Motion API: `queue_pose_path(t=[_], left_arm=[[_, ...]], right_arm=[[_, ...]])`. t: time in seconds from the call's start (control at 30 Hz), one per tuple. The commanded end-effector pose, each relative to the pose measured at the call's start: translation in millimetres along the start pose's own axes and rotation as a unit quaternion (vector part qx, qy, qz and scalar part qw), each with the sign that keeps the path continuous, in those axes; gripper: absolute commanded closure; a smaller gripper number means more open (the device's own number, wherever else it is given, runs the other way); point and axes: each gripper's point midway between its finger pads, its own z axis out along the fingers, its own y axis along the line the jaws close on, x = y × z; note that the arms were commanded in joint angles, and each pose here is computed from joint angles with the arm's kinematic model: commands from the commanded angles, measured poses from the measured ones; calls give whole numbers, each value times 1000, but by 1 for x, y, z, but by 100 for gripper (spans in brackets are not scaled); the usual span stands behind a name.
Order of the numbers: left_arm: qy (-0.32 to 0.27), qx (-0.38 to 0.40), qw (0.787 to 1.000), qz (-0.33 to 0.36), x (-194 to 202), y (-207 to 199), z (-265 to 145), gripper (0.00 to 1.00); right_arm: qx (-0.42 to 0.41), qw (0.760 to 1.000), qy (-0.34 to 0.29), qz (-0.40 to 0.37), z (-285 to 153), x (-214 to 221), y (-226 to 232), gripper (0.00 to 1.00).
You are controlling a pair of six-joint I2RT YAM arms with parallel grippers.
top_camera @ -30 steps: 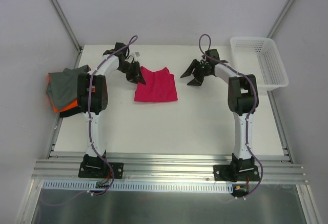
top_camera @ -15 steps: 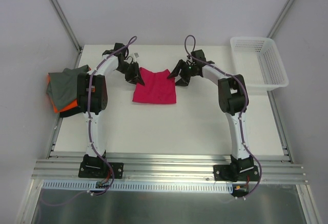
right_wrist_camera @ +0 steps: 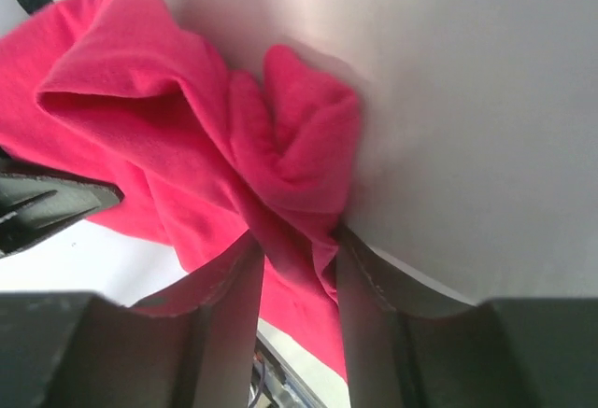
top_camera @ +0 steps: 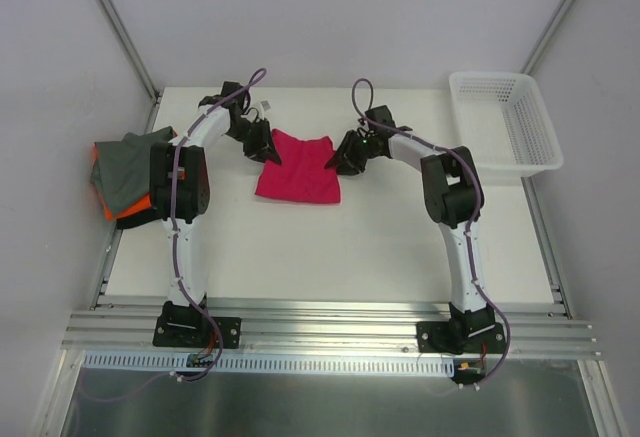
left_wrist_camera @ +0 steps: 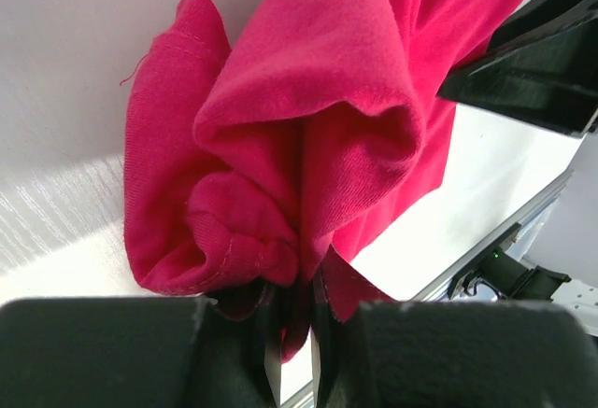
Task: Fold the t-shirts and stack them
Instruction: Put the neatly folded tshirt into the corner of the board with the left arm
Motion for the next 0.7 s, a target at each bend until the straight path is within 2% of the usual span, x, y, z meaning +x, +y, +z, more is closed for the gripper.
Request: queue_pose_path(t=[0.0, 0.07, 0.17, 0.2, 0.23, 0.43, 0.67], left_arm=[[-13, -1, 1000, 7, -6, -5, -15, 100], [-11, -5, 1000, 6, -3, -3, -15, 100], [-12, -12, 1000, 9, -2, -2, -18, 100], [-14, -19, 1000, 11, -2, -1, -19, 100], [-17, -25, 999, 13, -2, 0, -22, 100], [-46, -58, 997, 35, -7, 2, -50, 100], [-106, -92, 988, 69, -12, -7, -107, 100]], right_arm=[[-25, 999, 13, -23, 11, 14, 22, 64], [-31, 999, 19, -30, 16, 18, 28, 67], [-50, 998, 20, -45, 22, 20, 40, 80], [-55, 997, 16, -52, 22, 19, 43, 92], [-59, 997, 13, -56, 18, 18, 48, 100], [-76, 994, -14, -79, -7, 8, 75, 100], [-123, 981, -47, -142, -32, 3, 141, 100]])
